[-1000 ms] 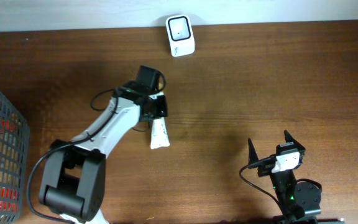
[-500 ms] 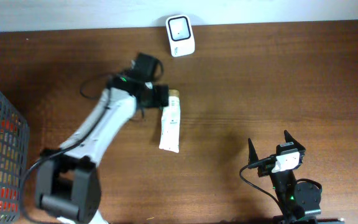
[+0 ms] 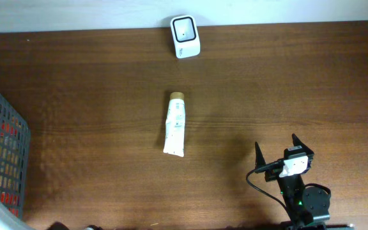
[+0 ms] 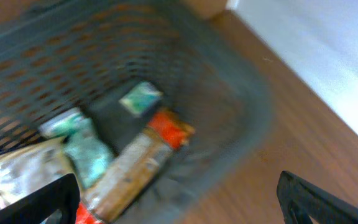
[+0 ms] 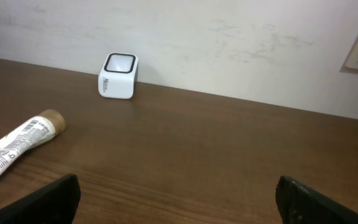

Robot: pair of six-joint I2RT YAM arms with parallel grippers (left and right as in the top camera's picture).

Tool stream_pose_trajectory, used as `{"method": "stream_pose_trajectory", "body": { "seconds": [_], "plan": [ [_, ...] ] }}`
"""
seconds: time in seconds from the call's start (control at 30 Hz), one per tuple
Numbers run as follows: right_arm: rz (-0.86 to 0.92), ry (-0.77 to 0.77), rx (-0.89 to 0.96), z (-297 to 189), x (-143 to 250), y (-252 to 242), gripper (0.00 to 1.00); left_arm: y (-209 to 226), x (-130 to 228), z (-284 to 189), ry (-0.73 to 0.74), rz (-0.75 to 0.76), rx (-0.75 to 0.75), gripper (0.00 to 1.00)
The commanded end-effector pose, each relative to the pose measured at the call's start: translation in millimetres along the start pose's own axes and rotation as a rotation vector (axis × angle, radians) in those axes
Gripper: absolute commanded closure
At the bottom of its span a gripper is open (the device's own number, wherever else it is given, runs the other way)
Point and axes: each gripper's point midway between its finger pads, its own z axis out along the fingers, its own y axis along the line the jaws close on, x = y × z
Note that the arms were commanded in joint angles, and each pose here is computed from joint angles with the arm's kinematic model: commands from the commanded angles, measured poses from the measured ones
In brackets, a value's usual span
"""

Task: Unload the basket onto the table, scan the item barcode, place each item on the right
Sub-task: 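Return the left gripper to the basket and grasp the orange-wrapped package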

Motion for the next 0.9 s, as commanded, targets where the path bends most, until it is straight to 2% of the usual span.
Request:
{"method": "stream_pose_trajectory", "body": {
  "seconds": [0.0,0.1,0.27,0.37,0.6,0.87],
  "plan": [
    [0.008,0.004,0.016,0,3,-3,0.01,49,1,44,0.077,-0.071,-0.11,0.0],
    [0.008,0.004,0.016,0,3,-3,0.01,76,20,84,0.213,-0.005,-0.161,0.0],
    [0.008,0.004,0.016,0,3,-3,0.01,94,51,125,0.385,0.097,-0.173,0.03],
    [0.008,0.004,0.016,0,3,-3,0.01,104,72,142,0.486,0.09,-0.184,0.04],
    [0.008,0.004,0.016,0,3,-3,0.01,58,111,191,0.62,0.281,0.22,0.02],
    [0.008,0.004,0.016,0,3,-3,0.01,68,196,244,0.774,0.326,0.27,0.0]
  ]
}}
